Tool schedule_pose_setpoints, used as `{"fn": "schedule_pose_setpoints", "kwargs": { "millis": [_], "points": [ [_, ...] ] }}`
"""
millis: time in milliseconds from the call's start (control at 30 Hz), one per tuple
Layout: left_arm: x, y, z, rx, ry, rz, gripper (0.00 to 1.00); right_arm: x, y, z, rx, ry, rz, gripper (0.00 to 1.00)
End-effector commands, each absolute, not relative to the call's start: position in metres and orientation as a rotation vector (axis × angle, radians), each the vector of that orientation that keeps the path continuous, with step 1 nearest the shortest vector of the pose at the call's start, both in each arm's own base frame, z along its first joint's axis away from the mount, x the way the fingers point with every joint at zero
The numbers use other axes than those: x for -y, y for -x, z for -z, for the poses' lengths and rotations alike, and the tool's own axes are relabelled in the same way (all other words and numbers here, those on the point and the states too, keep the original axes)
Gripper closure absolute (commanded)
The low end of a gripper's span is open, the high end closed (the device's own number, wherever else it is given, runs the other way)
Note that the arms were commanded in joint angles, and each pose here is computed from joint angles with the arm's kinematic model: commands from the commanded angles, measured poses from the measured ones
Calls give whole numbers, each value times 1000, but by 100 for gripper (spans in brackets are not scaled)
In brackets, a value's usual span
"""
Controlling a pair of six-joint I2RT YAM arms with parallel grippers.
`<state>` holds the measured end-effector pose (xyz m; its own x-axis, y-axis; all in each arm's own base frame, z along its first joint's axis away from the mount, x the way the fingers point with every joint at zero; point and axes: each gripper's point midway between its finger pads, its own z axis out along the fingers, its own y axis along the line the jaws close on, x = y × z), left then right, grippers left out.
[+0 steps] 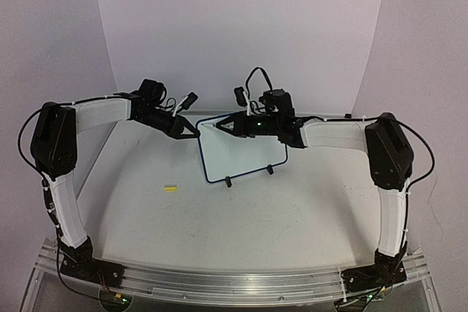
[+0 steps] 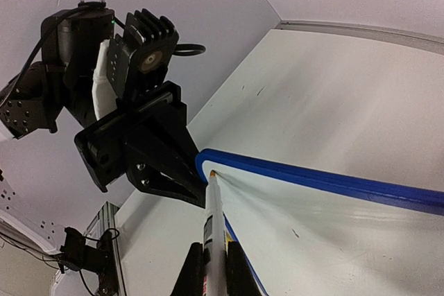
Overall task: Write a sentence on the whiteboard
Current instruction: Write on the whiteboard with the whiteboard marker without the cap.
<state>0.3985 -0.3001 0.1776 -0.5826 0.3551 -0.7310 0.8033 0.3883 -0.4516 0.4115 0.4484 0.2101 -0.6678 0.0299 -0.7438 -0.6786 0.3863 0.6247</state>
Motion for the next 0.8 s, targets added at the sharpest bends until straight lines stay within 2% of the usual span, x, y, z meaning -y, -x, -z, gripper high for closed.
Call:
{"fn": "schedule_pose_setpoints", "kwargs": {
  "millis": [0,433,767],
  "points": [
    [305,-395,-179,-2126,-1023,1101,100,-450,-414,-201,-1965,542,-1309,100],
    [305,-395,-179,-2128,-1022,1098,100,-441,-401,-180,-2021,551,-1303,100],
    [304,-396,-180,-2129,-1020,1087,100,-443,-372,-241,-1826,665,-1436,100]
  ]
}}
